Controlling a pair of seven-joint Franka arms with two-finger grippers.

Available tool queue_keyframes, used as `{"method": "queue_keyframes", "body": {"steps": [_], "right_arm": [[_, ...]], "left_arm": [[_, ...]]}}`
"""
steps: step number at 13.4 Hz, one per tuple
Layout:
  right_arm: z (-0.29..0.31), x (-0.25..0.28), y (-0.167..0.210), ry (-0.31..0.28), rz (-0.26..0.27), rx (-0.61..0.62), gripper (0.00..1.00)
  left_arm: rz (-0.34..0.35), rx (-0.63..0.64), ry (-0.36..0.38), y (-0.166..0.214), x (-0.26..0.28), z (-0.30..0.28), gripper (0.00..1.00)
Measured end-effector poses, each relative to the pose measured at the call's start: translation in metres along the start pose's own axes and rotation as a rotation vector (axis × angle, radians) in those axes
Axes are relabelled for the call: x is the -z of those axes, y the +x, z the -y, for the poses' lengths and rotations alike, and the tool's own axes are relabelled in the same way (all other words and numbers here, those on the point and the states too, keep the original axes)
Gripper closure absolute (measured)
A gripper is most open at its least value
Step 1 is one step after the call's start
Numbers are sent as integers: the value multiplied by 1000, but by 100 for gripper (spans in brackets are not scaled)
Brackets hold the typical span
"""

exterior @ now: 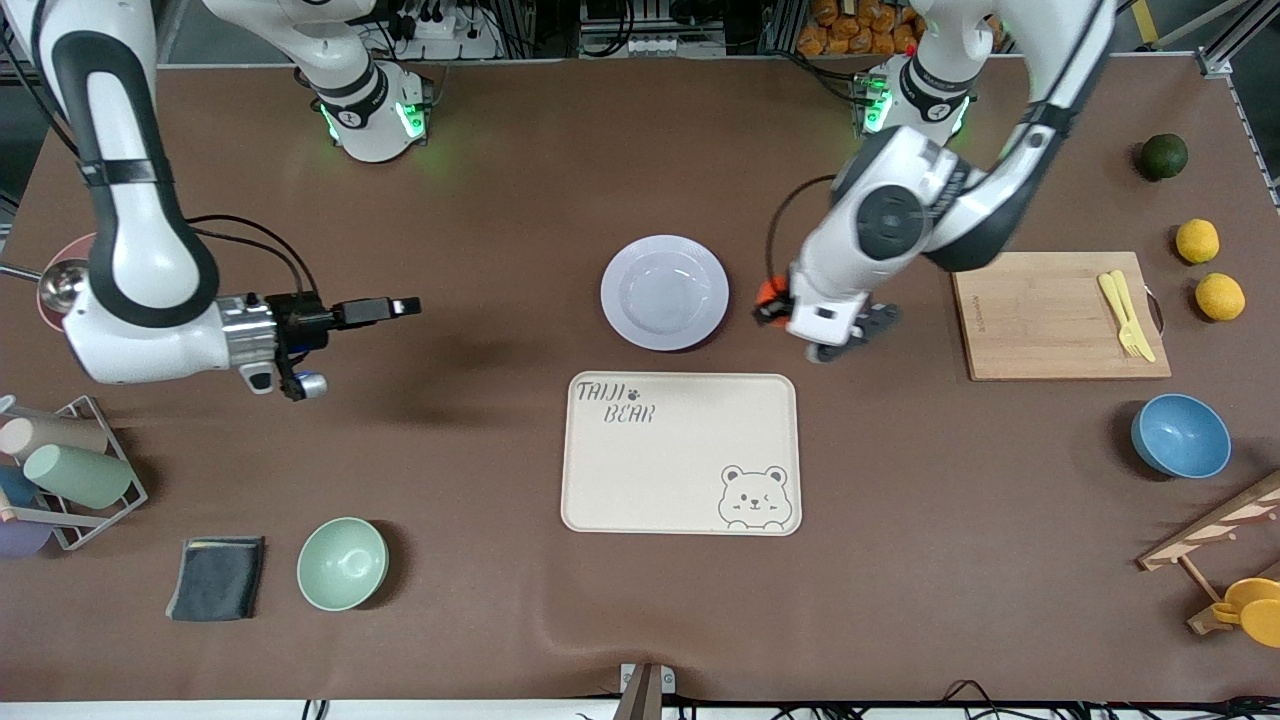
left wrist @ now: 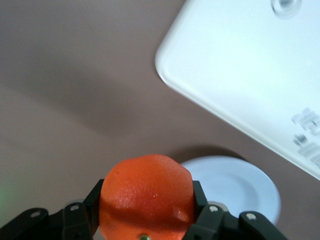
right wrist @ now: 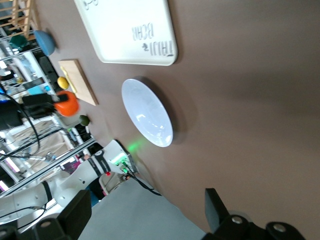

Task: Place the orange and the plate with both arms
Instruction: 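Carry the orange with the left gripper onto the white plate, then release the orange on the plate and withdraw the left gripper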

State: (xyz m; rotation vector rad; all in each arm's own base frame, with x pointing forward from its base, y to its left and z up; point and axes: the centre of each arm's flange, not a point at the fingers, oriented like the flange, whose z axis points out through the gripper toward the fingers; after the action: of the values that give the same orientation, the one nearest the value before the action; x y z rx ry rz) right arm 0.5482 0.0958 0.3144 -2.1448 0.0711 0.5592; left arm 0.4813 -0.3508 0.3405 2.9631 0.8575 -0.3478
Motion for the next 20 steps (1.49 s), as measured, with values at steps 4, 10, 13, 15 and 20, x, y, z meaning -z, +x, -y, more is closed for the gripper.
{"method": "queue_keyframes", "body": {"steps": [4,10,13,15,20], "right_arm": [[3,-52,6,12,-8,24,0],[-18,-96,5,32,-45,45,0],[-9,-109,6,40,-59,50,0],[-10,-112,8,35,-65,53,0],[-32,-129,4,77,-103,123,1]], "left_arm": [[53,95,-15,-74,-54,-47,30],[98,147,23,-81,-140,-57,30],[124,173,11,-79,-161,-60,30],[113,188,19,-80,-171,-63,30],[47,194,-25,-75,-159,-86,9]]}}
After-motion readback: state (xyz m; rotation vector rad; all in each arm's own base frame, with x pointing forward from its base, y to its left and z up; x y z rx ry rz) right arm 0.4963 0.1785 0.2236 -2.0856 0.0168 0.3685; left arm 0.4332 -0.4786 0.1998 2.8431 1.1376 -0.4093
